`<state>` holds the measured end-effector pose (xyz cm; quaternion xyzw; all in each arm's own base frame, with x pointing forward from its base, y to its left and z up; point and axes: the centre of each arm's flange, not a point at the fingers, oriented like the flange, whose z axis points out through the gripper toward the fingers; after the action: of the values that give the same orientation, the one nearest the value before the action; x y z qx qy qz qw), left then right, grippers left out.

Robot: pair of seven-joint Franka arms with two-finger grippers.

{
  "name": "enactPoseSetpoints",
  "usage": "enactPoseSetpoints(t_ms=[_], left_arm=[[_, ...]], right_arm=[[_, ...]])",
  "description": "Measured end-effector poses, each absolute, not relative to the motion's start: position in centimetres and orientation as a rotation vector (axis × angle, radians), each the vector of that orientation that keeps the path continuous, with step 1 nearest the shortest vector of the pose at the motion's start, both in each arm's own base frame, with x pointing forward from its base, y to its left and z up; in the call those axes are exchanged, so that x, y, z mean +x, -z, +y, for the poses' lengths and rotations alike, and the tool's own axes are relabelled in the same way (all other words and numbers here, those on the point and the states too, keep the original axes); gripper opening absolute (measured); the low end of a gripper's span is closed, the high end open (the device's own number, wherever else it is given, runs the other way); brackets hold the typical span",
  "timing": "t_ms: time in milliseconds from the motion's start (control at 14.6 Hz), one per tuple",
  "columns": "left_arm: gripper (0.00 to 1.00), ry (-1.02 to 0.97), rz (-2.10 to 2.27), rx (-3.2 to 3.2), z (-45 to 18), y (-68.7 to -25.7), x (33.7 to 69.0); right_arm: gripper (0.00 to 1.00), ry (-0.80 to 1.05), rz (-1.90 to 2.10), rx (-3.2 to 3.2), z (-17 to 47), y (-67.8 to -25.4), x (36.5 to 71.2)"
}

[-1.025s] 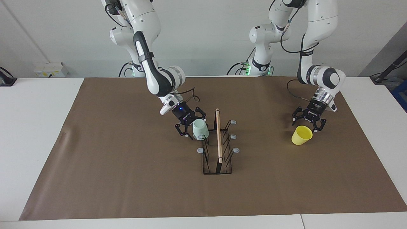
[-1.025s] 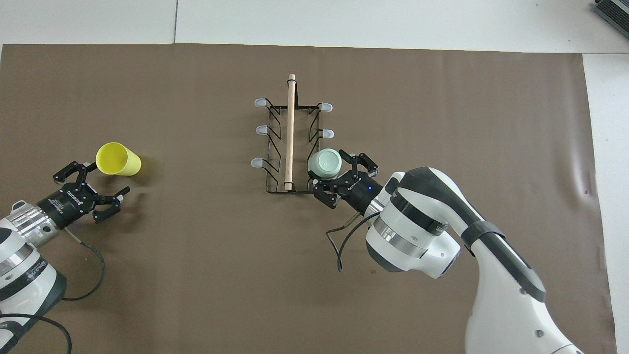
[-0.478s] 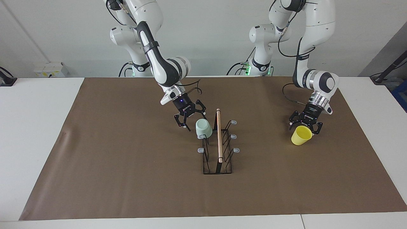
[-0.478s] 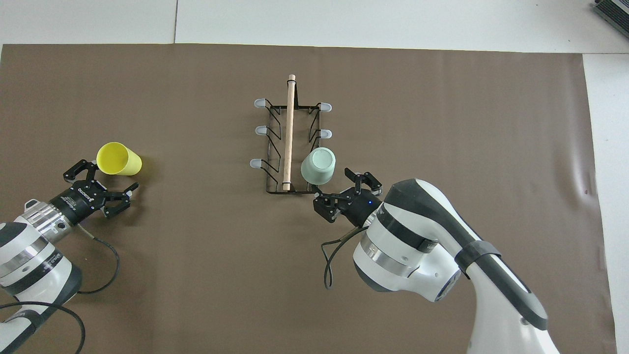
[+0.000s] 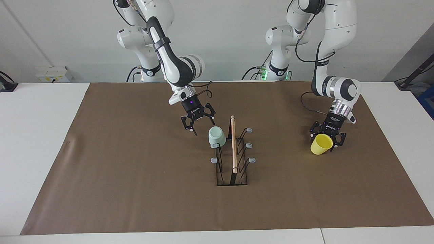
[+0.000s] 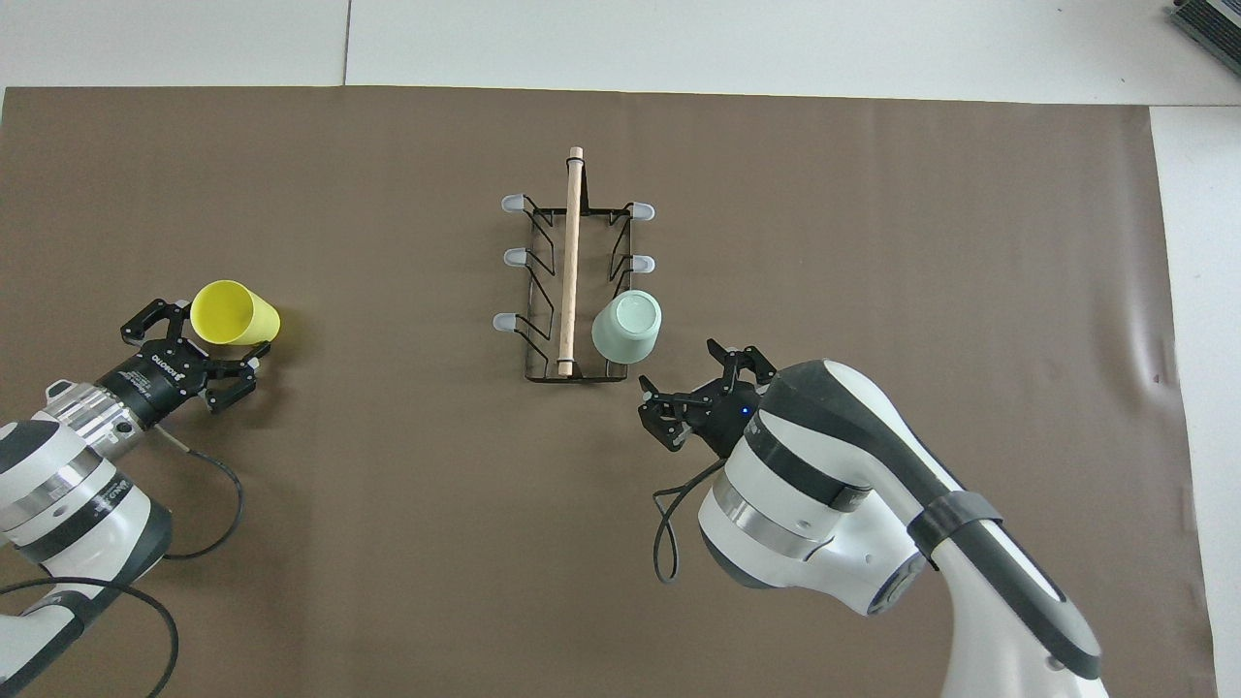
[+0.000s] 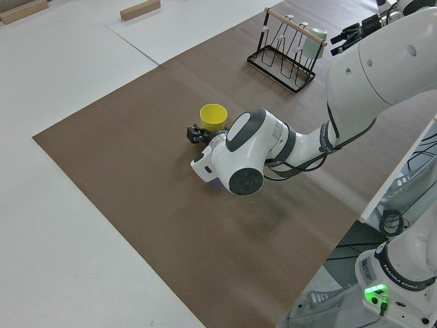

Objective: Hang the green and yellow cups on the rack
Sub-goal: 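Grasp the yellow cup with the left gripper while the right gripper withdraws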

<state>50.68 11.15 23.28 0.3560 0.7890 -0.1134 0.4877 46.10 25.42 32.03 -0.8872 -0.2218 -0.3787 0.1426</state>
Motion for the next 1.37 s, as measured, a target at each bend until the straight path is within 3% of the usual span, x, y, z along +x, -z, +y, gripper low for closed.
enactPoseSetpoints(t_ms=[752,820,1025,1367], left_arm=[[0.99,0.276,1.928,0.847,8.8,-22.9,51.6],[0.97,0.277,1.928,0.848,8.7,-22.9,51.6],[0.67,0.272,1.931,0.822,8.7,-22.8,51.6],[0.67,0.198,1.879,0.934,8.7,-24.3,53.1]], right_arm=[[1.00,1.383,-1.373,-2.450,15.1,-35.3,55.0],[1.00,1.398,-1.423,-2.421,14.2,-35.6,55.8],[1.00,1.425,-1.527,-2.352,11.1,-36.0,57.5],[1.00,1.410,-1.714,-2.154,5.7,-37.0,60.0]])
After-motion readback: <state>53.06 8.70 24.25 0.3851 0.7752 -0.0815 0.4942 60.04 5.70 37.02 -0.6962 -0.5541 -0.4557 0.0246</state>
